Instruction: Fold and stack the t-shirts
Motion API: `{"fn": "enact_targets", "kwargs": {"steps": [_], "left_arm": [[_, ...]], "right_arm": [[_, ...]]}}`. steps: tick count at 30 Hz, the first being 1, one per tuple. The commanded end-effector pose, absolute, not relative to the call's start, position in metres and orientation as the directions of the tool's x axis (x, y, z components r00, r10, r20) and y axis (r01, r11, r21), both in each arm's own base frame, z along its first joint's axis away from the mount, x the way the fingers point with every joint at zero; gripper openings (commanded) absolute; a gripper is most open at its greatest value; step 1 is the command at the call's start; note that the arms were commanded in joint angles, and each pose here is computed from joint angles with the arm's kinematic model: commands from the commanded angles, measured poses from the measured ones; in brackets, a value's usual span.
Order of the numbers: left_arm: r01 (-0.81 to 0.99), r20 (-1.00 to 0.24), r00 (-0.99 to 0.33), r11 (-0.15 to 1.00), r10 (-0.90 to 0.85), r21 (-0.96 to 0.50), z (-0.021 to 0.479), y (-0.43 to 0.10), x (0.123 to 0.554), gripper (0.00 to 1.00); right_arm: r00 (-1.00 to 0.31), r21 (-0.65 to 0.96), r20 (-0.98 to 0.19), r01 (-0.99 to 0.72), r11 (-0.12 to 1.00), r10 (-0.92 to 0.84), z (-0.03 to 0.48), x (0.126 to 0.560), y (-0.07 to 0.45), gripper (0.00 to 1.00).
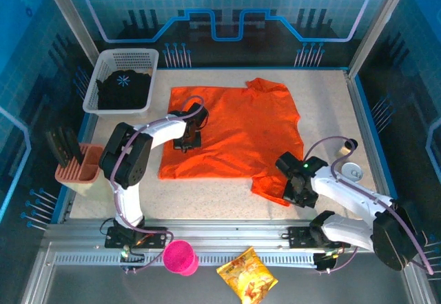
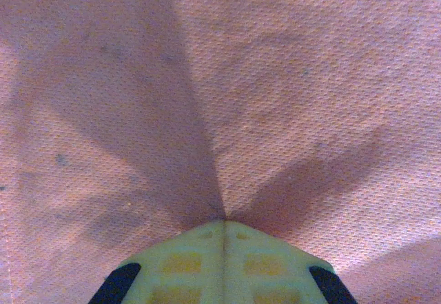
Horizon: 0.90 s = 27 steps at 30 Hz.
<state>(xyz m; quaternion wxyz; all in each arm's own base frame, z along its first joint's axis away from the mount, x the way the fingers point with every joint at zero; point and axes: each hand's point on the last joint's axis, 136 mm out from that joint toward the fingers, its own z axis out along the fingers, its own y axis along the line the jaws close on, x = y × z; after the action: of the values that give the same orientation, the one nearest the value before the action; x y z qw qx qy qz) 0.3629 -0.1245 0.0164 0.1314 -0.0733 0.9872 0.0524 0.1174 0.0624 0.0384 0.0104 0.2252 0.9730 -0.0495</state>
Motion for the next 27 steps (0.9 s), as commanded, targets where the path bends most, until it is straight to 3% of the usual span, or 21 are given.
{"fn": "enact_targets", "kwargs": {"steps": [1, 5, 8, 12, 20, 27], "left_arm": [[-0.161, -0.290, -0.947, 0.985, -0.135, 0.068, 0.033, -0.121, 0.359, 0.00], [-0.154, -0.340, -0.931, 0.988, -0.136, 0.025, 0.060, -0.123, 0.360, 0.00], [-0.145, -0.375, -0.917, 0.989, -0.138, -0.010, 0.080, -0.127, 0.364, 0.02], [-0.146, -0.382, -0.914, 0.989, -0.133, 0.005, 0.083, -0.127, 0.372, 0.03], [-0.200, -0.301, -0.937, 0.978, -0.175, 0.053, 0.035, -0.128, 0.385, 0.00], [-0.282, -0.247, -0.934, 0.957, -0.257, 0.070, 0.002, -0.121, 0.367, 0.00]], "right_arm": [[-0.913, -0.034, -0.108, 0.399, 0.916, 0.394, 0.053, 0.140, 0.074, 0.00], [-0.914, 0.073, -0.241, 0.319, 0.945, 0.327, 0.098, 0.195, 0.083, 0.00], [-0.894, 0.242, -0.316, 0.247, 0.938, 0.317, 0.128, 0.248, 0.093, 0.00], [-0.878, 0.306, -0.353, 0.219, 0.926, 0.324, 0.136, 0.313, 0.083, 0.00], [-0.925, 0.216, -0.236, 0.248, 0.945, 0.296, 0.077, 0.396, 0.073, 0.00], [-0.889, 0.128, -0.115, 0.430, 0.894, 0.444, 0.021, 0.394, 0.035, 0.00]]}}
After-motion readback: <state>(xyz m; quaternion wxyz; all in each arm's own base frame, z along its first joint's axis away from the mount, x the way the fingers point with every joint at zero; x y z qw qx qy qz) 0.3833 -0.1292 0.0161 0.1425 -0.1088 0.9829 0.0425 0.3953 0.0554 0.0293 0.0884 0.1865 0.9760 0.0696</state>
